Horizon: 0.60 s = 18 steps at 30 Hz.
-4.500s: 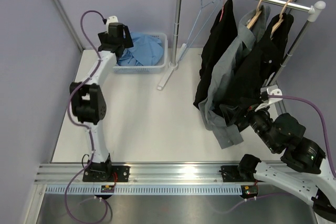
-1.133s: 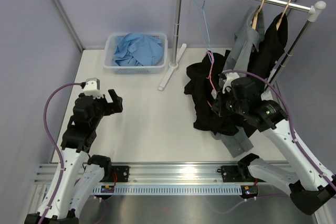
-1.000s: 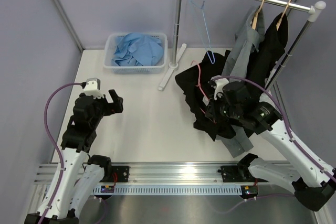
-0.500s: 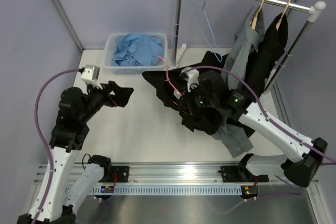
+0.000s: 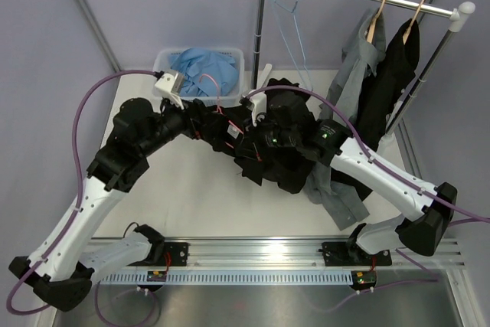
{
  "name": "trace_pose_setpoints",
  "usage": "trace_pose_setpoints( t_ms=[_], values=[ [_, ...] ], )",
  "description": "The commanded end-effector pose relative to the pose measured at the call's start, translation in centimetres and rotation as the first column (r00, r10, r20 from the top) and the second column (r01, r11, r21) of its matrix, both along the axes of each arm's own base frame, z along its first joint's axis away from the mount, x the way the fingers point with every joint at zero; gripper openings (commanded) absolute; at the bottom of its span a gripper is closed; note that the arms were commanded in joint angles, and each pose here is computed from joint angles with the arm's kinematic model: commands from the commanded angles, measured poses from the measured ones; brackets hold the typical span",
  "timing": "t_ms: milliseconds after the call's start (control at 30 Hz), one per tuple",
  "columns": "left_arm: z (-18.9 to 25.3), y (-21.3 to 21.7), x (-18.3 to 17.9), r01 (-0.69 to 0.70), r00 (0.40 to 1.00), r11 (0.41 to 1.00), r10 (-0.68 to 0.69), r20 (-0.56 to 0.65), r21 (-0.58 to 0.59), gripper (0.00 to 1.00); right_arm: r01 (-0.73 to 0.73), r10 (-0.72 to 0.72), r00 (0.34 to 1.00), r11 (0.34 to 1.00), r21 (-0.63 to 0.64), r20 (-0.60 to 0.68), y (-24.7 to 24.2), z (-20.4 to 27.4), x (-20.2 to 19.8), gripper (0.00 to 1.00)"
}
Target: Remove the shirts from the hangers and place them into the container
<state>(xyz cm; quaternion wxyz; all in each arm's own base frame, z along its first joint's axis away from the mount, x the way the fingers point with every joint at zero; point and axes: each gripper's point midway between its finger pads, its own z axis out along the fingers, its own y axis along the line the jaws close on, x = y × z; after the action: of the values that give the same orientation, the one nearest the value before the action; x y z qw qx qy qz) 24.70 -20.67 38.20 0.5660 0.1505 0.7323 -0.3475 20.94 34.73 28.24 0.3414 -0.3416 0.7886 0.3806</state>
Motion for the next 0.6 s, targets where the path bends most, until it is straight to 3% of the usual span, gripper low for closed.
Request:
trace_pose_setpoints(
  t_ms=[0, 200, 567],
  values=[
    [3.1, 0.1, 1.5, -0.07, 0.992, 0.997, 0.069, 0.109, 0.007, 0.88, -0.069, 0.06, 0.995, 0.992, 0.106, 0.081, 1.5, 3.9, -0.6, 0.0],
    [3.9, -0.5, 2.9, -0.099, 0.985, 0.995, 0.094, 0.146, 0.029, 0.79, -0.081, 0.073, 0.995, 0.991, 0.104, 0.073, 1.6, 3.6, -1.0, 0.0],
    [4.3, -1.7, 2.4, -0.064, 0.984, 0.997, 0.058, 0.166, 0.034, 0.68, -0.084, 0.076, 0.994, 0.991, 0.108, 0.073, 1.8, 3.2, -1.1, 0.0]
  ],
)
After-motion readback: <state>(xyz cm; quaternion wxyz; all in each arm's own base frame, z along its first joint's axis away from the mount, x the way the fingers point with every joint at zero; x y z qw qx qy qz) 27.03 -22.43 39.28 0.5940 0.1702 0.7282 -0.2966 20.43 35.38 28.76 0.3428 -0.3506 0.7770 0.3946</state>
